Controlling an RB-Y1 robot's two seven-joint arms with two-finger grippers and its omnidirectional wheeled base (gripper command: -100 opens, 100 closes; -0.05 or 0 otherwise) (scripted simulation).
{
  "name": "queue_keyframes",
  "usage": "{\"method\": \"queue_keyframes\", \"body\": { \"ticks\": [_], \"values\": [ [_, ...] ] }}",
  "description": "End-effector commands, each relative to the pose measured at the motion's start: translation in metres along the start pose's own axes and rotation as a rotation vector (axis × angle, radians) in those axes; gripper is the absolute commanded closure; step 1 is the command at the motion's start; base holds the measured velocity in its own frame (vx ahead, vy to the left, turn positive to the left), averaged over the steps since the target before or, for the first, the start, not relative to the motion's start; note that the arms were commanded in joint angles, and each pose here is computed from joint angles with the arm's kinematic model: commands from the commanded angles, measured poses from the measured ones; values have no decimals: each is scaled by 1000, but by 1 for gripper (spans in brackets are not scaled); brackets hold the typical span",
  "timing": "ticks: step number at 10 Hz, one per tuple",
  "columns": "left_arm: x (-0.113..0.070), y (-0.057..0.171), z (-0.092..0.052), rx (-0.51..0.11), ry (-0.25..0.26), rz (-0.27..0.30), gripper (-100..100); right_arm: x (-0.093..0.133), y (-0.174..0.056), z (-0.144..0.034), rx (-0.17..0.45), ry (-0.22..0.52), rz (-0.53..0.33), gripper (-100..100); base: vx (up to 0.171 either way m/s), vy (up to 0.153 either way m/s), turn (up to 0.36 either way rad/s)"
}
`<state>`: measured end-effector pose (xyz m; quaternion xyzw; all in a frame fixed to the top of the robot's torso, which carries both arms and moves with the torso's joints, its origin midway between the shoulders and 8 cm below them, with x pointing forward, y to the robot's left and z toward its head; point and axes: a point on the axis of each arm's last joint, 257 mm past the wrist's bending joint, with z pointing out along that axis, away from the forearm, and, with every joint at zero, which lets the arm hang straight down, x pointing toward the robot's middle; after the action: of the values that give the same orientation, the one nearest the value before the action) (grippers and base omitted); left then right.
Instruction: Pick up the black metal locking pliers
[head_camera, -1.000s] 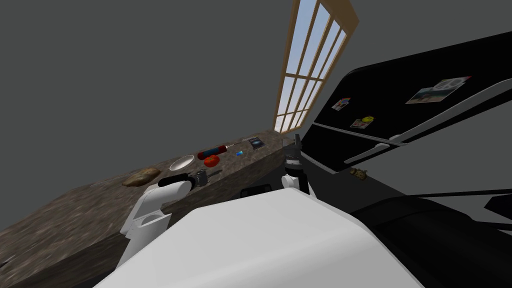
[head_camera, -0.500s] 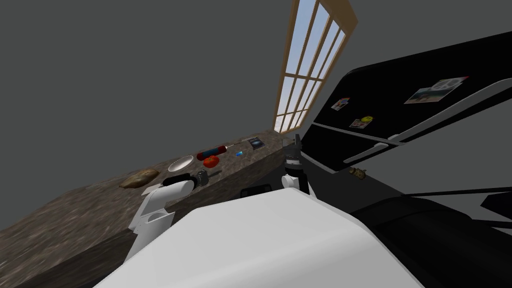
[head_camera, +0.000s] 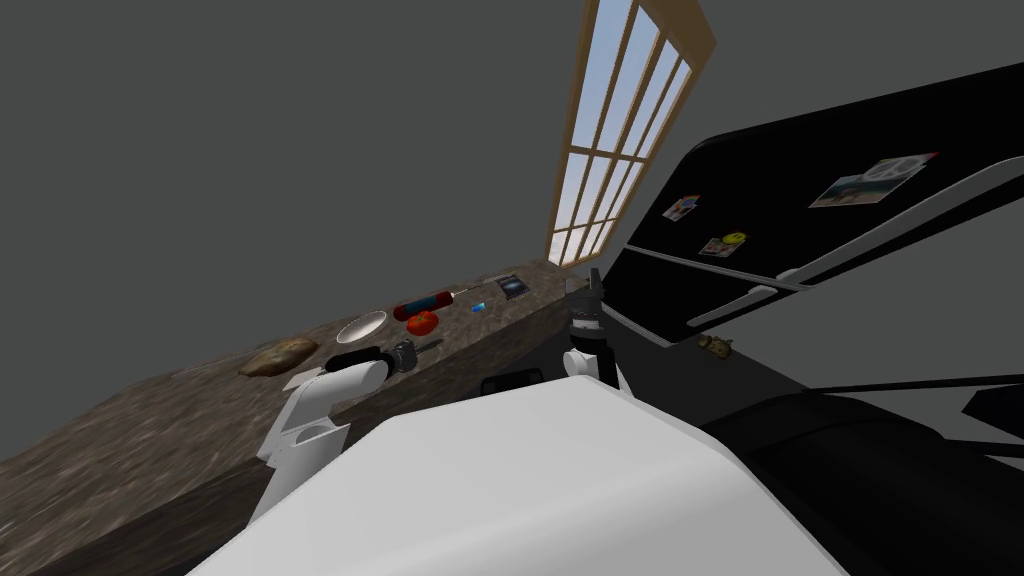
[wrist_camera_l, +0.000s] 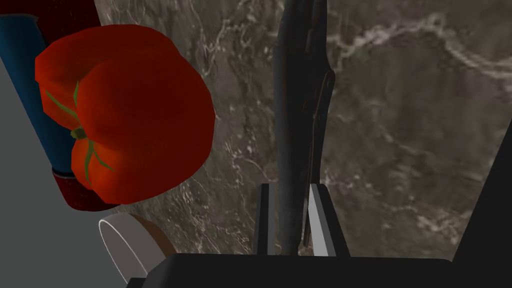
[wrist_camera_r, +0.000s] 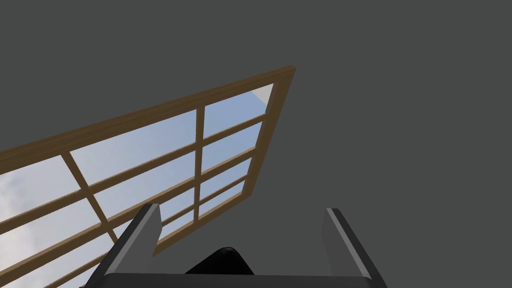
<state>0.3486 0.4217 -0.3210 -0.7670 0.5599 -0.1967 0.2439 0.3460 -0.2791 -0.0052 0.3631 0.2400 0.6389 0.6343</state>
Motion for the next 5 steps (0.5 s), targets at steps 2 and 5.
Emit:
{"method": "queue_keyframes", "body": {
  "ticks": [2,5],
  "values": [
    [1,-3,-12,0,3,5,100,0,0,0,0,0,0,0,-14,-5,30],
    [1,-3,-14,0,4,6,0,0,0,0,0,0,0,0,-7,-3,8]
  ]
}}
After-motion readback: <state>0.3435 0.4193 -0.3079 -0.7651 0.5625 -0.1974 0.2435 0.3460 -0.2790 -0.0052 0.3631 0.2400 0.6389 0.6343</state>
